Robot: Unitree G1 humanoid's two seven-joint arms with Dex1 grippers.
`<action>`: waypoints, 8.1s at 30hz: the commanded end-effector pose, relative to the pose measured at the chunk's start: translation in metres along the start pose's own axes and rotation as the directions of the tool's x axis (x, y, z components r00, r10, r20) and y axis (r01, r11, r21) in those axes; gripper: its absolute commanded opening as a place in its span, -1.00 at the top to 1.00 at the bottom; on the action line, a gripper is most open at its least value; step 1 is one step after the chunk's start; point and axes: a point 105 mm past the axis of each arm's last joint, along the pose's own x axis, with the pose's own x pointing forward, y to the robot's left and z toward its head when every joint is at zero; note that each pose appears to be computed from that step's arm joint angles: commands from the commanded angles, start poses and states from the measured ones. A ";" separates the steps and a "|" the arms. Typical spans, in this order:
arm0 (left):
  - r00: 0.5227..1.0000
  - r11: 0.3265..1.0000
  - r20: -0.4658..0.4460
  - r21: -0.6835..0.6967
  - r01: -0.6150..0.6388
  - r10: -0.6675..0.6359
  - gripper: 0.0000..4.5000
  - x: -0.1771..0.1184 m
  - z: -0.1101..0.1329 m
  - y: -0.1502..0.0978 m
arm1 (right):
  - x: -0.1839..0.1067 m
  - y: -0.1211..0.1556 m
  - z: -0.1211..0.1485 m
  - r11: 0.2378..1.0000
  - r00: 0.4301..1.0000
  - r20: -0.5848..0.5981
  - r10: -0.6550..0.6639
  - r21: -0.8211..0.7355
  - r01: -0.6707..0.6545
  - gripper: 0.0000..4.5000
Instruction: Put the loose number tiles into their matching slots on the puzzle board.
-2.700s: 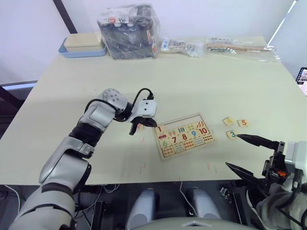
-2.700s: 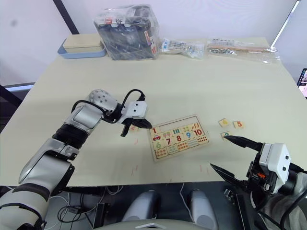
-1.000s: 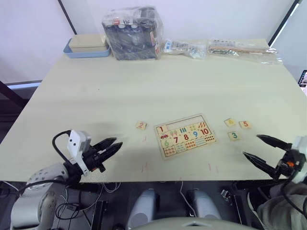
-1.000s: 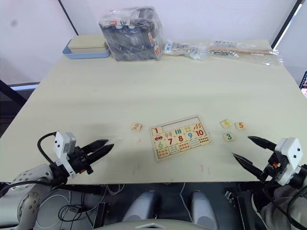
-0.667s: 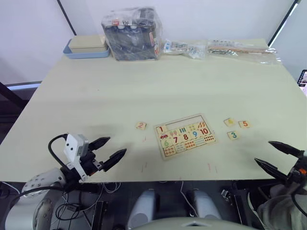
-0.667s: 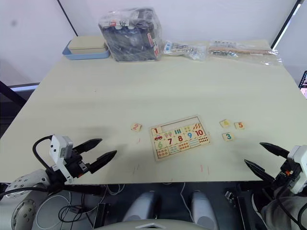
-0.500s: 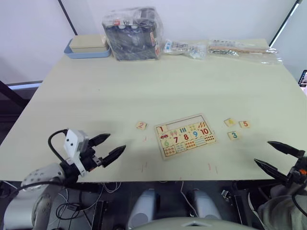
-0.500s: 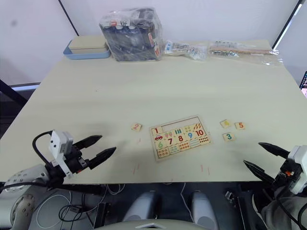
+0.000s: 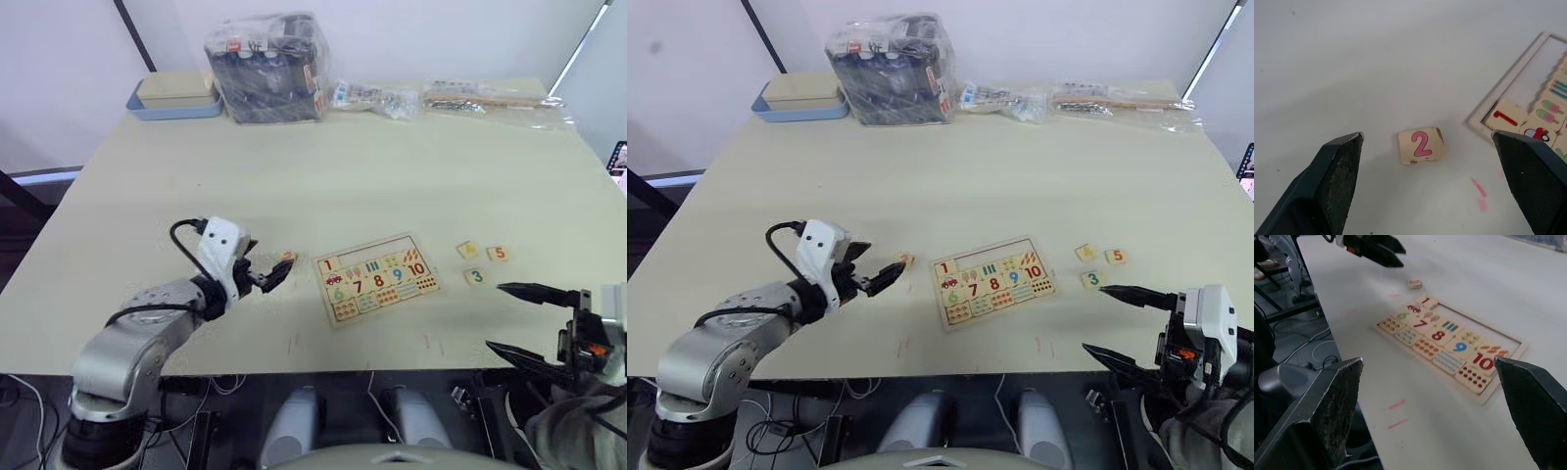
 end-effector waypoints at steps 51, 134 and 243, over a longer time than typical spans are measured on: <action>0.957 0.933 -0.132 -0.221 -0.283 0.259 0.32 -0.013 -0.043 -0.029 | 0.002 0.015 0.021 0.983 0.984 0.017 0.179 -0.032 -0.179 -1.00; 0.674 0.473 -0.423 0.490 0.732 -0.605 -0.37 -0.008 -0.031 0.030 | 0.002 0.016 0.033 0.984 0.984 0.058 0.166 -0.073 -0.162 -1.00; 0.643 0.742 -0.726 0.288 0.606 -0.244 0.42 0.083 0.060 -0.083 | 0.012 0.035 0.019 0.995 0.992 0.123 -0.042 -0.088 0.053 -1.00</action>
